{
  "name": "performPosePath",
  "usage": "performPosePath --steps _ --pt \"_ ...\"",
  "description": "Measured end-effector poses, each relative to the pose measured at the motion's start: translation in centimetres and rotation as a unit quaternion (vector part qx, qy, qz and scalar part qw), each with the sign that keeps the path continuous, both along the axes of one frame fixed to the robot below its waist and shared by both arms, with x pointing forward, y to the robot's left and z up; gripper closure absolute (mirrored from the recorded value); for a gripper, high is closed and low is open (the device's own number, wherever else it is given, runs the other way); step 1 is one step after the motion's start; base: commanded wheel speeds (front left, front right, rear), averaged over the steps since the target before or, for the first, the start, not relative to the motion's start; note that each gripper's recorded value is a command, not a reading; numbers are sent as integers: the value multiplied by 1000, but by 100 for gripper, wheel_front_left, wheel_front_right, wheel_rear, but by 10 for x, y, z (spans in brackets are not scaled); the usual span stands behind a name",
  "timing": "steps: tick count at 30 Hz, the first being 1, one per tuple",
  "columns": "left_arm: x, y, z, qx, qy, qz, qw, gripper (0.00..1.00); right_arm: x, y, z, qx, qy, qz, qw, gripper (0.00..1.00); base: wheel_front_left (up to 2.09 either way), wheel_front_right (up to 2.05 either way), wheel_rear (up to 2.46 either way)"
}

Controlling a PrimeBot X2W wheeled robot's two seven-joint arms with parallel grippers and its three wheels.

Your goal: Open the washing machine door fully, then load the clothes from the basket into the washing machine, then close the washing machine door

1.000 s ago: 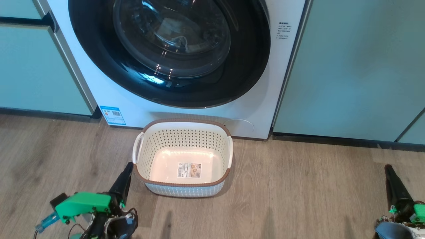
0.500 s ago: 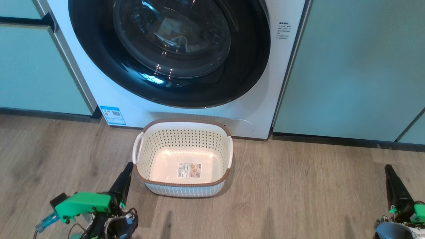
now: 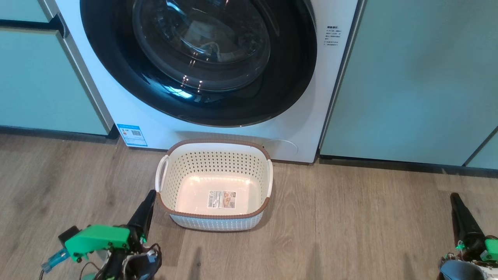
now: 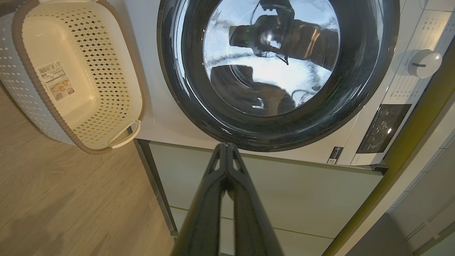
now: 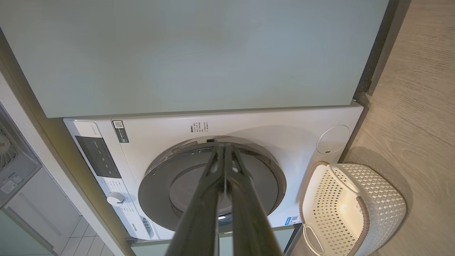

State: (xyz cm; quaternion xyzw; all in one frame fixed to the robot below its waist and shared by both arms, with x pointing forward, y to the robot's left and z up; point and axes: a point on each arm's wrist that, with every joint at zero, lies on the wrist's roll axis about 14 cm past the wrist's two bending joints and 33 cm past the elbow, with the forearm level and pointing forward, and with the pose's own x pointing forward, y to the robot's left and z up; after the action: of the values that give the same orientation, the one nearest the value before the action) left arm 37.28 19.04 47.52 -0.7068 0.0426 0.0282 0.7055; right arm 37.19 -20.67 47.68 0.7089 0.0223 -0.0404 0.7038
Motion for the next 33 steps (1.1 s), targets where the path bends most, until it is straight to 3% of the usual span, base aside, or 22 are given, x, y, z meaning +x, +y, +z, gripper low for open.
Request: performPosePath --steps 33 --pt "0 0 0 0 0 0 1000 100 0 -1 0 0 0 -1 1000 100 0 0 0"
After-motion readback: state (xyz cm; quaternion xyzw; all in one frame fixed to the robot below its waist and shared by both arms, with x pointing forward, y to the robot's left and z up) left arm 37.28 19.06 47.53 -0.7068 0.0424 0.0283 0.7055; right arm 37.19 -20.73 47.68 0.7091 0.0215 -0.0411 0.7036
